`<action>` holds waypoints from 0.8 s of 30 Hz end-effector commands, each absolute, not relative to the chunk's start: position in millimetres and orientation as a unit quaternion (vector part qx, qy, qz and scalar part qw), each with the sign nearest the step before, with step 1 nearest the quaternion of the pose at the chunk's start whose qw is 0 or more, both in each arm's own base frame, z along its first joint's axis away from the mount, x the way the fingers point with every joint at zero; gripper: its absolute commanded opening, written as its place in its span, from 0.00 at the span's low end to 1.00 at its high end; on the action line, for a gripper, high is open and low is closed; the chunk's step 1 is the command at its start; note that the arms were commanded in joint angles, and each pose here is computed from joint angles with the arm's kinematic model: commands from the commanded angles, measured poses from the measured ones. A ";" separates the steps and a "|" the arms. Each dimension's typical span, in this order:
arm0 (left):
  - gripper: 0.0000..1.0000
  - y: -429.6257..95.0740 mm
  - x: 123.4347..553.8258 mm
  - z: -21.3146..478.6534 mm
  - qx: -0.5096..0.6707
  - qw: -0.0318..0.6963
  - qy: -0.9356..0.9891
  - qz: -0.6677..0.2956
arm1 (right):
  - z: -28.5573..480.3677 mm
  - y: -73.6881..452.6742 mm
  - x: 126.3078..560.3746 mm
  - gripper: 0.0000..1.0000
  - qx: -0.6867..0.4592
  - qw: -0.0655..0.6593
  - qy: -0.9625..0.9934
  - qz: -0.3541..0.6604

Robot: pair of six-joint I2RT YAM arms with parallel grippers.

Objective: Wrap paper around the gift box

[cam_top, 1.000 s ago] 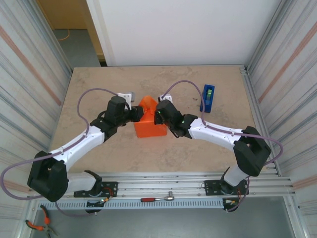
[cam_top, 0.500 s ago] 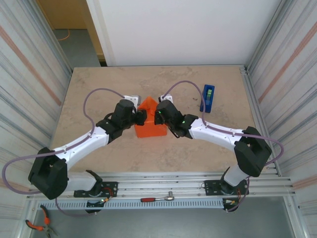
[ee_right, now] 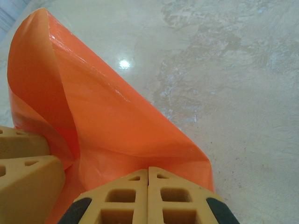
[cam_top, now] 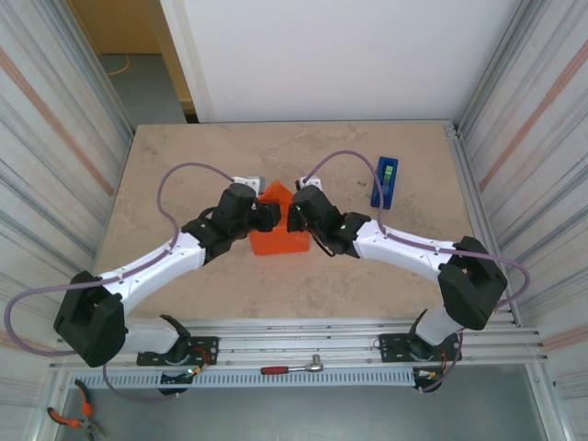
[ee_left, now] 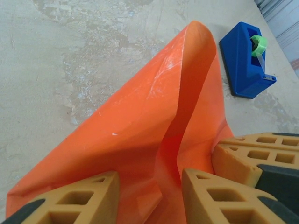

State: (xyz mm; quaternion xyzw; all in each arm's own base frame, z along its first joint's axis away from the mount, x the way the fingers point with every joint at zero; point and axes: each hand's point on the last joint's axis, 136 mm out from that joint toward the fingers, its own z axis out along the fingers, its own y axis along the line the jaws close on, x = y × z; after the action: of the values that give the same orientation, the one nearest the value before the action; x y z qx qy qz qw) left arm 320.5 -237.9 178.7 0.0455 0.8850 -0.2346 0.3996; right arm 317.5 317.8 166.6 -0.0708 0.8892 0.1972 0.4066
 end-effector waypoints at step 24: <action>0.45 -220.6 307.0 84.9 0.110 0.381 0.916 -0.055 | 100.2 308.6 258.6 0.00 -0.080 0.227 0.936 0.257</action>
State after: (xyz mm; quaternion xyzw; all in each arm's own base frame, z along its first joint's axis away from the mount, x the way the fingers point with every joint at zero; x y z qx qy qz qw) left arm 336.6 -244.6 169.9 0.0758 0.8595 -0.1351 0.4871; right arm 313.1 316.3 170.3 -0.0560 0.8830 0.2807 0.3720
